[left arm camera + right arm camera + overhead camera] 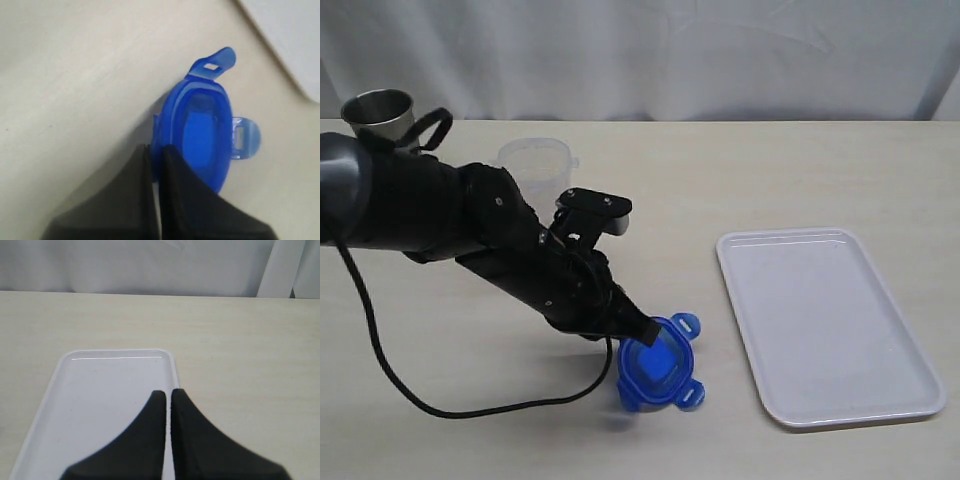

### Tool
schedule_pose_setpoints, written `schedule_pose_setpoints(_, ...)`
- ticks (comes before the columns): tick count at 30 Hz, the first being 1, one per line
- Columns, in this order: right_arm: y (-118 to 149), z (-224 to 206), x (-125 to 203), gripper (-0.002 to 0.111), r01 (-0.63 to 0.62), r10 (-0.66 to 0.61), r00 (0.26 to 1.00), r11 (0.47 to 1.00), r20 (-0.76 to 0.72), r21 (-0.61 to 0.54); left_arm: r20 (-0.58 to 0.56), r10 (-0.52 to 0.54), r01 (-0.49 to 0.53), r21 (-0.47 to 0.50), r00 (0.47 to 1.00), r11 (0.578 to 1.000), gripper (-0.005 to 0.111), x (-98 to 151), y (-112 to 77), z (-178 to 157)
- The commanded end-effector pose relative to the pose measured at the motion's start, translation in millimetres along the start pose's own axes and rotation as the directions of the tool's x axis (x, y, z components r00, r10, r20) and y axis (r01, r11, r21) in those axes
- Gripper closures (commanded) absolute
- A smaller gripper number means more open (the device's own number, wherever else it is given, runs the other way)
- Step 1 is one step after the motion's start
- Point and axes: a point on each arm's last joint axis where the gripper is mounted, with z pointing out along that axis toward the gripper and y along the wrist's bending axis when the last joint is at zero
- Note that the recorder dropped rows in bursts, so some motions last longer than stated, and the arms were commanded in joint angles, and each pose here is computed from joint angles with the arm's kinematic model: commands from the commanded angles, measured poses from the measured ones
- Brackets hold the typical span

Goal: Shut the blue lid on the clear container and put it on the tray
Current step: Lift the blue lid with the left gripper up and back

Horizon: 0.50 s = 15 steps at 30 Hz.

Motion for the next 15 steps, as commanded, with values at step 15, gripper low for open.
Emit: schedule_pose_setpoints(15,0,0,0,0.104,0.004,-0.004,1.000,1.000,0.006,-0.001,0.417,0.364,-0.350,-0.114,0.832,0.930,0.107,-26,-40.0,-141)
